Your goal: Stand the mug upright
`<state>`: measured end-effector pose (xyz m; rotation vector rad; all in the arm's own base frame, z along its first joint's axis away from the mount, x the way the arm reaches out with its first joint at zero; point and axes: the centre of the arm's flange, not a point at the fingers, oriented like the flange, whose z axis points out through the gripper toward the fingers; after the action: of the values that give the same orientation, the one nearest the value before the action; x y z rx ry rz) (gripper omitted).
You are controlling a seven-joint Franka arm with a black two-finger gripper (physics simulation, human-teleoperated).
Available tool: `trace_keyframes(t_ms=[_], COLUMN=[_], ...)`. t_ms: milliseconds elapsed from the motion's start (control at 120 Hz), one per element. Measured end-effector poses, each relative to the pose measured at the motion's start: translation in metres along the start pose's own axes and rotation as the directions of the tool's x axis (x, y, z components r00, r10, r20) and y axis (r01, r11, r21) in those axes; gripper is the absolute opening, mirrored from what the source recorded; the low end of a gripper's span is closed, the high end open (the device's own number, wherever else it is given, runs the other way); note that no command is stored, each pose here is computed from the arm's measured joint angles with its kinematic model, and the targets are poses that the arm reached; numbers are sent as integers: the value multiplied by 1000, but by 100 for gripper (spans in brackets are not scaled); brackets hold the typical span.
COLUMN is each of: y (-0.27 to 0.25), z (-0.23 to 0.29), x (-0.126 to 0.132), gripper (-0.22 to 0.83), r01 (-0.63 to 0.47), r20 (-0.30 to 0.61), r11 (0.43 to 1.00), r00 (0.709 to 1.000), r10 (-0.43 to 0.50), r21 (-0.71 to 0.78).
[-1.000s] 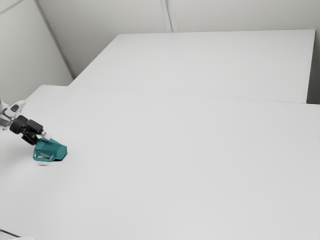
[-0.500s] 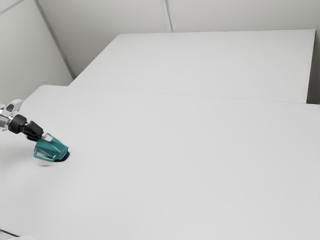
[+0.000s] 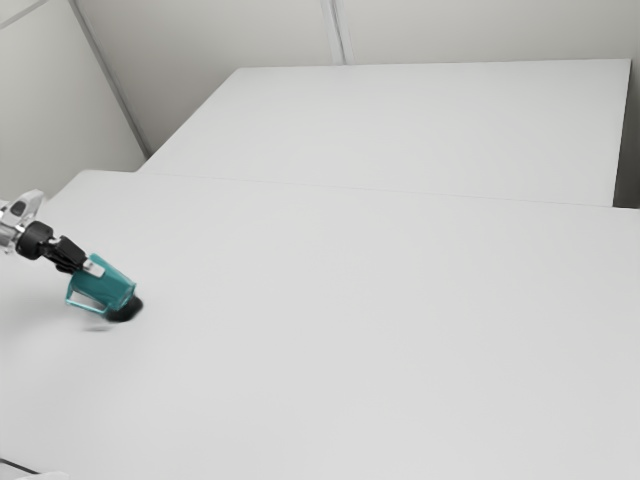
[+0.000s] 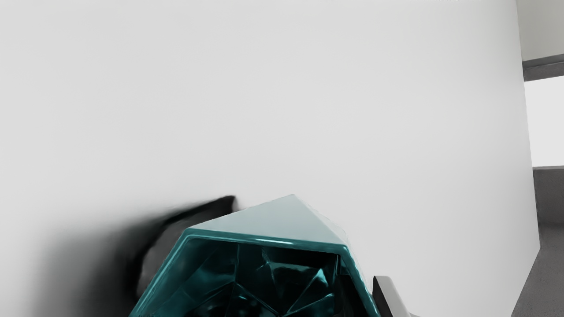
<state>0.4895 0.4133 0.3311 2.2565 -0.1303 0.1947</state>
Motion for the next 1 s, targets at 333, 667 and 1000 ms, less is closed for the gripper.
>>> trace_keyframes(t_ms=[333,667,1000], y=[146,235,282], z=[55,181,286], x=[93,128,136], gripper=[-16,-17,-17], r01=[-209,-372,-446], r20=[139,368,465], r11=[971,857,705], r00=[971,899,866], r10=[193,237,184], r21=[113,357,551])
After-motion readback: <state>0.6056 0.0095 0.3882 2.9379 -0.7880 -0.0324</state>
